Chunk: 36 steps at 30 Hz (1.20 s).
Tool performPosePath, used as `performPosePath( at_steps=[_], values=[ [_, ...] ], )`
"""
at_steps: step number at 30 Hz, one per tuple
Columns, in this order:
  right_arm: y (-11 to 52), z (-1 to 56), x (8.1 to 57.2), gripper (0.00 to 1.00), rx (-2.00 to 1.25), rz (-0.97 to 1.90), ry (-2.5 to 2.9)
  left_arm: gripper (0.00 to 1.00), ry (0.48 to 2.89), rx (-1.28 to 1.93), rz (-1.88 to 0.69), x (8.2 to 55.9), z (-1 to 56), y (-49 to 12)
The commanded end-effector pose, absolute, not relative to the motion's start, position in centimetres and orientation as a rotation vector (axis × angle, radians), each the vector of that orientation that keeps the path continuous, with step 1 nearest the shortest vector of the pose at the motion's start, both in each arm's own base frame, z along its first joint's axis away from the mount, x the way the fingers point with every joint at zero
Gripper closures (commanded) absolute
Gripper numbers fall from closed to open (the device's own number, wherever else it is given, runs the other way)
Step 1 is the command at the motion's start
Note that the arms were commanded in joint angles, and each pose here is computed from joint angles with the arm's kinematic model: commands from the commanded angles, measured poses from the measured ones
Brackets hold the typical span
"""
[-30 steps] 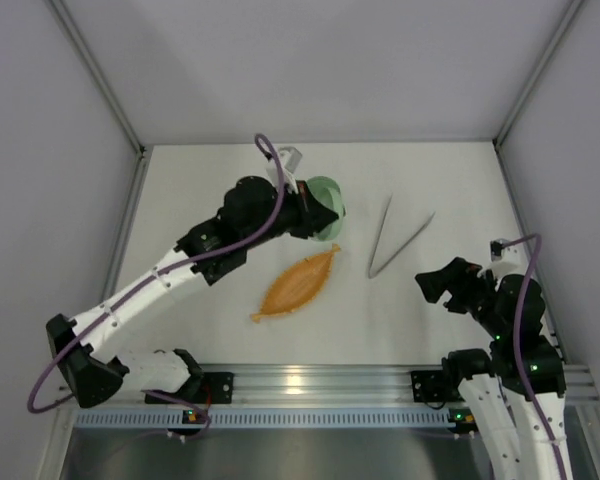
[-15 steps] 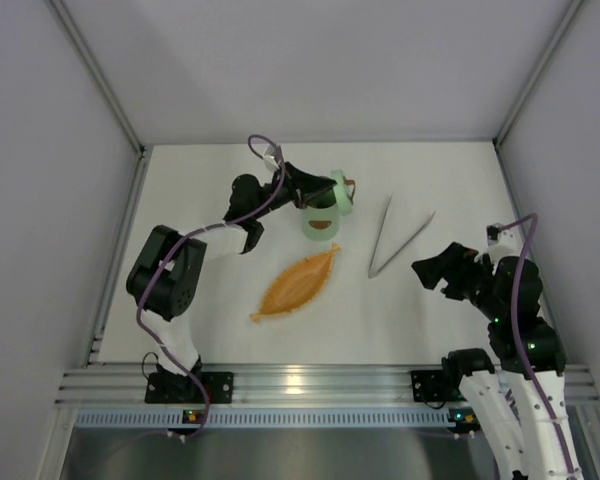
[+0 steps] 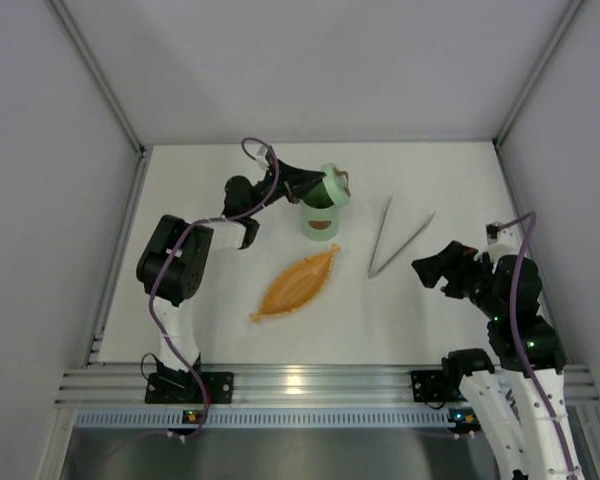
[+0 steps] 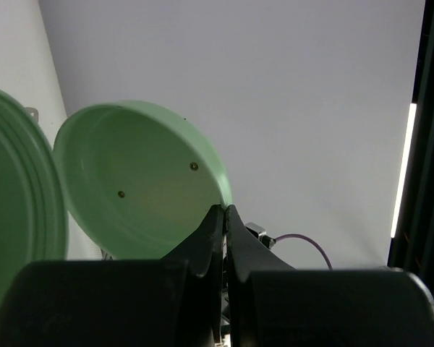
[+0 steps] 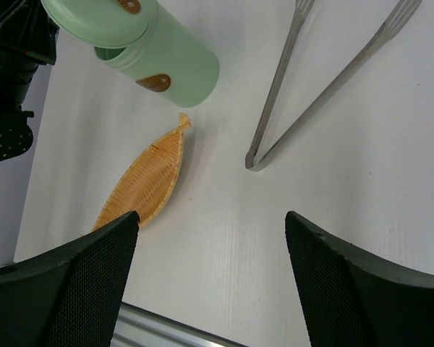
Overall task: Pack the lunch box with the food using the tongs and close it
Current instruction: Close the box lid on the packing box.
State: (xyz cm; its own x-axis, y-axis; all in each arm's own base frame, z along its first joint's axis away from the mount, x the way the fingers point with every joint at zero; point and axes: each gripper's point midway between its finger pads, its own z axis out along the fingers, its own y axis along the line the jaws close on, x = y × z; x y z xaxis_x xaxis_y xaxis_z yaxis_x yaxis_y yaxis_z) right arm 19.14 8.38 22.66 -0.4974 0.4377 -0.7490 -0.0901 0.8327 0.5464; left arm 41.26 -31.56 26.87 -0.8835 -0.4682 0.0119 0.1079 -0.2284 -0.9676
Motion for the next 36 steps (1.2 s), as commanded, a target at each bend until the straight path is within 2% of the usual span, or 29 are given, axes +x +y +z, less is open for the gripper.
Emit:
performPosePath(
  at_steps=[1,16,24,31,36],
  values=[
    [8.9,25.3,20.9,0.19,0.205,0.675,1.903,1.00,1.286,-0.026,-2.193,37.5,32.6,-28.8],
    [10.8,29.3,28.1,0.20,0.148,0.699,1.884,0.97,1.359,-0.082,-2.159,39.3,29.3,-27.8],
    [16.5,30.5,31.3,0.19,-0.024,0.715,1.878,0.96,1.388,-0.082,-2.162,39.4,28.4,-28.0],
    [19.1,31.1,34.9,0.19,-0.185,0.699,1.763,0.97,1.385,-0.028,-2.193,38.8,29.8,-28.1],
    [19.4,30.6,36.4,0.23,-0.182,0.714,1.731,0.98,1.373,0.051,-2.219,37.9,31.8,-28.2]
  ],
)
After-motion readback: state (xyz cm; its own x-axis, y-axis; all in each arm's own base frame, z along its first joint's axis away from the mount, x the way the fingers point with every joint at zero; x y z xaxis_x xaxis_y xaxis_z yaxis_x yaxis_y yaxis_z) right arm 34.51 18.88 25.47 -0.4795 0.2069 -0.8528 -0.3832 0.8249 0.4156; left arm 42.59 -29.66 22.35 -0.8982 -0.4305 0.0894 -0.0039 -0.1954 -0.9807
